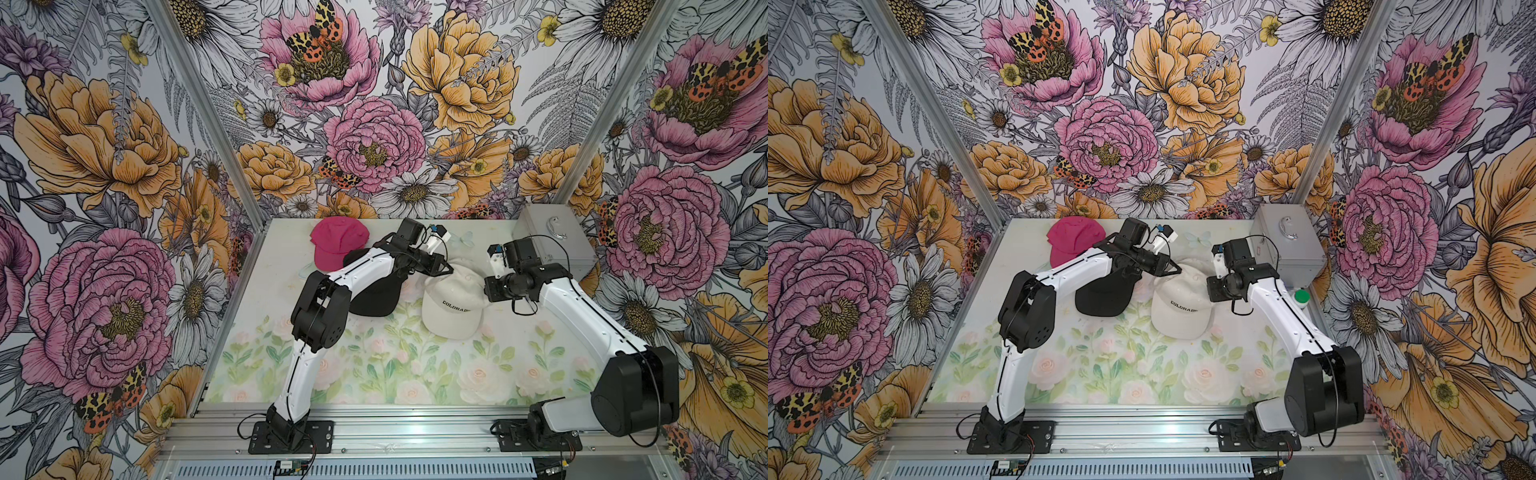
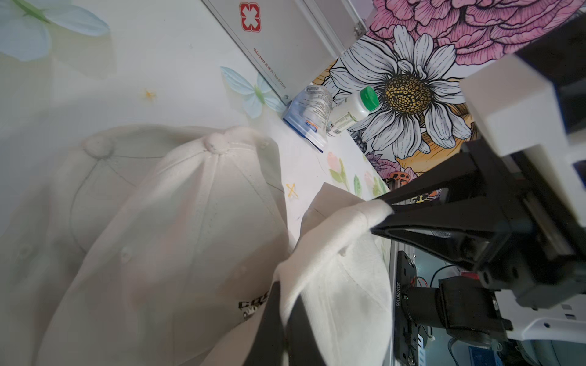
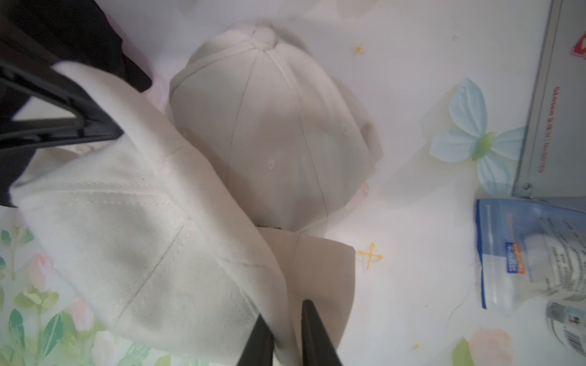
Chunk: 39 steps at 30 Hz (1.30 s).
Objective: Stack the baseball caps by color
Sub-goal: Place the baseball cap on the baseball cap.
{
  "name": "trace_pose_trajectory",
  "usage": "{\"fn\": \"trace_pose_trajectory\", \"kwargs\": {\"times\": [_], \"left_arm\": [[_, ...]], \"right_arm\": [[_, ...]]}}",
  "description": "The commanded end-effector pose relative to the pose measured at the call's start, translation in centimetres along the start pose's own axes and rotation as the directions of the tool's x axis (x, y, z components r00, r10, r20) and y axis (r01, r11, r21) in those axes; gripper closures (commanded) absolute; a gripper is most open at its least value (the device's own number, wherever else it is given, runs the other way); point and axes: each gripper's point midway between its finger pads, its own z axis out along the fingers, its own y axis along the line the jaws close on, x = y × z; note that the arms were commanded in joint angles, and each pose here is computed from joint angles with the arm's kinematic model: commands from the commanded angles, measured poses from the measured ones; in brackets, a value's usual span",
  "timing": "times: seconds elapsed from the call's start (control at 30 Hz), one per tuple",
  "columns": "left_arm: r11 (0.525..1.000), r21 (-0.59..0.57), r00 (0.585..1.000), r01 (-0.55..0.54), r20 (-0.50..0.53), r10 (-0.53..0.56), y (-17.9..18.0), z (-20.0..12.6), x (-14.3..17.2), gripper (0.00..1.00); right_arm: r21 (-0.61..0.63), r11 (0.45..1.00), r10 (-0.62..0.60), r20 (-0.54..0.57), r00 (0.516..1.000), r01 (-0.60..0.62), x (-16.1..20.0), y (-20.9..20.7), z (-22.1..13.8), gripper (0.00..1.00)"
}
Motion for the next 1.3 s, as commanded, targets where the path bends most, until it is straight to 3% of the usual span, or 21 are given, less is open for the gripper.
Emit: {"fn": "trace_pose_trajectory", "kwargs": {"times": [0.0,0.17,0.37,0.47,0.67,0.83,0.97,1.1,1.2,1.27], "left_arm": [[0.998,-0.063,0.999,0.011,0.032,-0.009,1.8,-0.6,-1.4,1.0],[0.999,-0.037,1.0,0.024,0.017,-0.023,1.6,0.5,-1.3,1.0],[0.997,-0.064,0.999,0.04,0.018,-0.039,2.5,1.0,-1.2,1.0],[0.996,-0.076,0.999,0.05,0.02,-0.048,3.2,1.1,-1.2,0.99],[0.993,-0.101,0.998,0.057,0.025,-0.055,4.2,1.3,-1.4,0.9],[0.989,-0.135,0.998,0.064,0.028,-0.061,5.1,1.6,-1.3,0.83],[0.988,-0.147,0.998,0.054,0.041,-0.049,5.6,1.8,-1.9,0.82],[0.981,-0.184,0.996,0.052,0.076,-0.039,6.5,1.4,-3.3,0.79],[0.981,-0.186,0.995,0.055,0.095,-0.037,6.1,0.9,-4.1,0.65],[0.975,-0.221,0.995,0.035,0.102,-0.012,5.5,0.6,-4.2,0.53]], "right_arm": [[0.055,0.998,0.0,0.094,0.996,-0.005,-3.5,-1.0,-0.5,0.8],[0.035,0.999,-0.002,0.105,0.995,-0.002,-4.6,-0.8,0.1,0.92],[0.063,0.998,-0.001,0.117,0.993,-0.006,-5.3,-2.0,-0.4,0.92],[0.068,0.998,0.006,0.061,0.998,-0.01,-5.0,-2.9,0.2,0.92],[0.055,0.999,0.001,-0.063,0.998,0.002,-3.2,-3.2,2.4,0.94],[0.071,0.997,0.023,-0.091,0.996,-0.016,-2.1,-3.6,2.9,0.91],[0.1,0.994,0.043,-0.063,0.997,-0.037,-2.7,-4.1,2.0,0.85],[0.106,0.992,0.065,-0.015,0.998,-0.063,-4.1,-4.2,1.0,0.69],[0.161,0.981,0.1,0.046,0.994,-0.106,-4.8,-5.0,-0.4,0.57],[0.227,0.963,0.123,0.113,0.986,-0.146,-5.3,-6.1,-1.6,0.41]]}}
